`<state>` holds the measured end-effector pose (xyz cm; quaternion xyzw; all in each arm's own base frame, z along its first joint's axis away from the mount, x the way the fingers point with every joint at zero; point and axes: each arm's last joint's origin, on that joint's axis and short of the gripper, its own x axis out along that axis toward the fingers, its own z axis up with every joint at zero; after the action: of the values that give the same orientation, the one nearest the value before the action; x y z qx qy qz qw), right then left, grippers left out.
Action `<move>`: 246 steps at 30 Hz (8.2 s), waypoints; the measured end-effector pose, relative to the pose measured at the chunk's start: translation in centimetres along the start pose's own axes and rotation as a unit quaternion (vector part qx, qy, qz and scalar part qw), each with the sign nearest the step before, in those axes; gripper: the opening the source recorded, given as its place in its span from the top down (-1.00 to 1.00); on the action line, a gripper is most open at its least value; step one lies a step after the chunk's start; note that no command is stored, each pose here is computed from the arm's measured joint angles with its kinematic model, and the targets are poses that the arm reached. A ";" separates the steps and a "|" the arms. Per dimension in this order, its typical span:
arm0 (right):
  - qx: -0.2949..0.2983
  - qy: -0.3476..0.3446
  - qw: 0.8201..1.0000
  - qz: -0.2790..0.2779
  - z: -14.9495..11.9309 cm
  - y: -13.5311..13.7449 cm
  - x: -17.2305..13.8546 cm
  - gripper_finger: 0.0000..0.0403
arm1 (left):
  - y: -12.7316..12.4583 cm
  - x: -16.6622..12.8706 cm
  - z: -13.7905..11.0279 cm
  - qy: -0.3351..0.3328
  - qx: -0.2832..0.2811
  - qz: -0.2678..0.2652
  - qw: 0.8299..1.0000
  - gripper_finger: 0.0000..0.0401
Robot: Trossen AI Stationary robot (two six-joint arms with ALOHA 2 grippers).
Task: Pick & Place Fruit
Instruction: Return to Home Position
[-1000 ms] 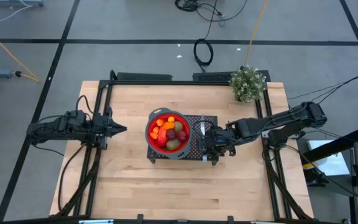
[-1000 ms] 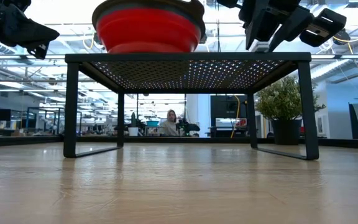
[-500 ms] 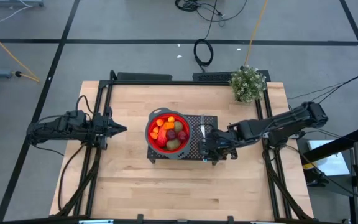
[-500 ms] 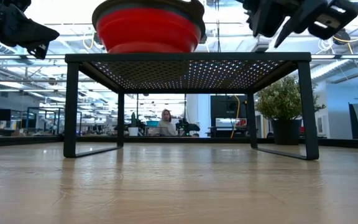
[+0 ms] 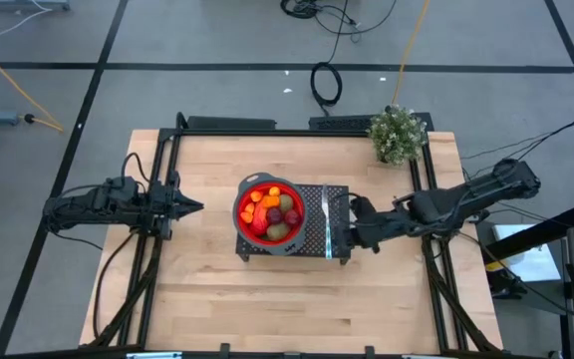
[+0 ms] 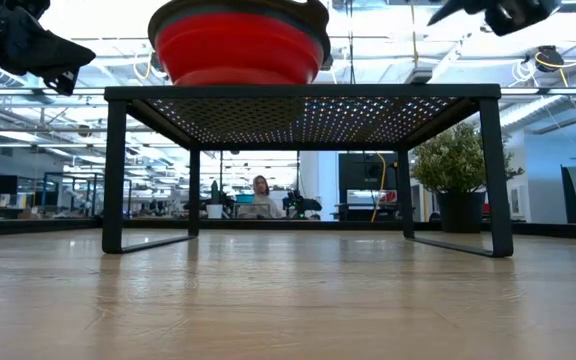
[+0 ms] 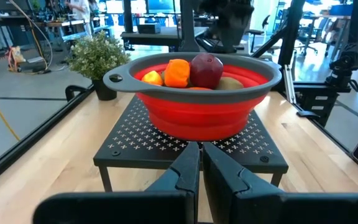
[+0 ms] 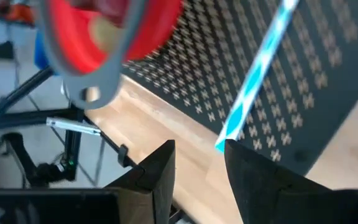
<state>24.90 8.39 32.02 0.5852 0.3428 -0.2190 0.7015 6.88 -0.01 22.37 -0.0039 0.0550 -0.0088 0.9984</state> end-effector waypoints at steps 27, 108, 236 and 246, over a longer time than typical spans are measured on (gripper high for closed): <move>-0.542 -0.061 0.834 0.084 1.3 -2.4 -9.6 0.33 | 0.0 0.0 0.0 0.000 -0.024 0.002 1.000 0.90; -0.559 -0.299 0.727 0.265 2.4 -20.9 -4.0 0.33 | 0.1 0.0 -0.2 0.008 0.033 0.015 0.999 0.90; -0.570 -0.322 0.705 0.272 2.2 -22.3 -0.1 0.35 | 0.0 3.5 -5.1 -0.053 0.029 -0.024 0.998 0.90; -0.570 -0.322 0.705 0.272 2.2 -22.3 -0.1 0.35 | 0.0 3.5 -5.1 -0.053 0.029 -0.024 0.998 0.90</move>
<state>9.54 1.35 17.31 0.0355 -0.0185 0.0438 0.9982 9.83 -0.13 16.92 0.0235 0.0020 -0.0341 0.9991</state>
